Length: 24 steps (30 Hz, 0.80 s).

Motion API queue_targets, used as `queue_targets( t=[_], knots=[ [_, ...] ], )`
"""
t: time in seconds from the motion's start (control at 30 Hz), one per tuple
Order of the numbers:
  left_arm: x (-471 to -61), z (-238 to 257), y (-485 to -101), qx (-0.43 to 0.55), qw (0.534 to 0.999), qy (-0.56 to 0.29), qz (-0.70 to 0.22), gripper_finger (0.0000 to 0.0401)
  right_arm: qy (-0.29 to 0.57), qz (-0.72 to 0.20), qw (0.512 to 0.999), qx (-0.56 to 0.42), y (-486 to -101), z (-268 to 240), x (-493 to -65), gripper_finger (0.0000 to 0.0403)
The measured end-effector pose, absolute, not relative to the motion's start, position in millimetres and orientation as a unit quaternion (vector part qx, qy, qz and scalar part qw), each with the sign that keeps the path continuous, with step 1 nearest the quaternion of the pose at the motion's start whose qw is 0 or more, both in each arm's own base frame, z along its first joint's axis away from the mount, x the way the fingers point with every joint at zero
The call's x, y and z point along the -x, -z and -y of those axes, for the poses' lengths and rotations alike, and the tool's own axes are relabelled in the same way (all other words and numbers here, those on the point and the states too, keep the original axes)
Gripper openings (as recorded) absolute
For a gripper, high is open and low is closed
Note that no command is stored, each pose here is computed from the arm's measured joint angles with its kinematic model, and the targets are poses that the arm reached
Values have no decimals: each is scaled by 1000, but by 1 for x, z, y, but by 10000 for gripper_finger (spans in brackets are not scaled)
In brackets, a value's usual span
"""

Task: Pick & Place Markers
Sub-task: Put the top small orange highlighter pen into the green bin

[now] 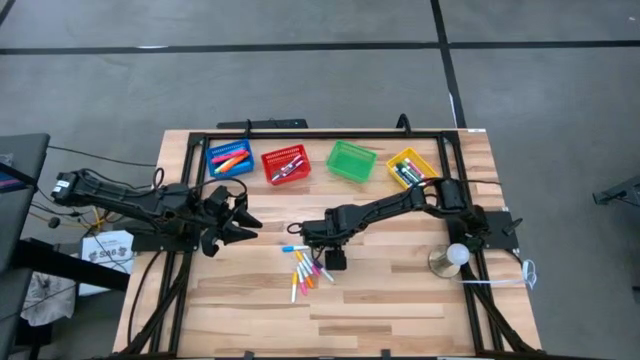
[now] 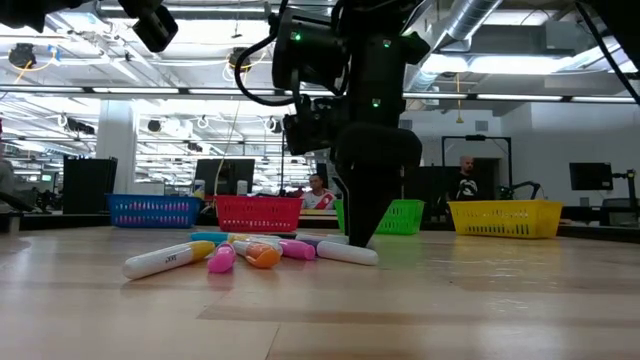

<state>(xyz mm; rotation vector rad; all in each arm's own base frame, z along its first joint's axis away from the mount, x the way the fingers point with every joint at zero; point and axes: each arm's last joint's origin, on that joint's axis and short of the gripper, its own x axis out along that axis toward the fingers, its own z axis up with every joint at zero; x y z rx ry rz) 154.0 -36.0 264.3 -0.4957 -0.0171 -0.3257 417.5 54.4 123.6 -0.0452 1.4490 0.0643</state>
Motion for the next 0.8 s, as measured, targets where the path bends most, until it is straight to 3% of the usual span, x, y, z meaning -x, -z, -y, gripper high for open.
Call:
queue_targets(
  t=[0.53,0.8],
  knots=[
    [-154,36,-264,244,956,160,9,154,-30,-671,741,0,-124,-52,-416,94],
    [-154,36,-264,244,956,161,9,154,-30,-677,735,-10,-129,-51,-413,39]
  ],
)
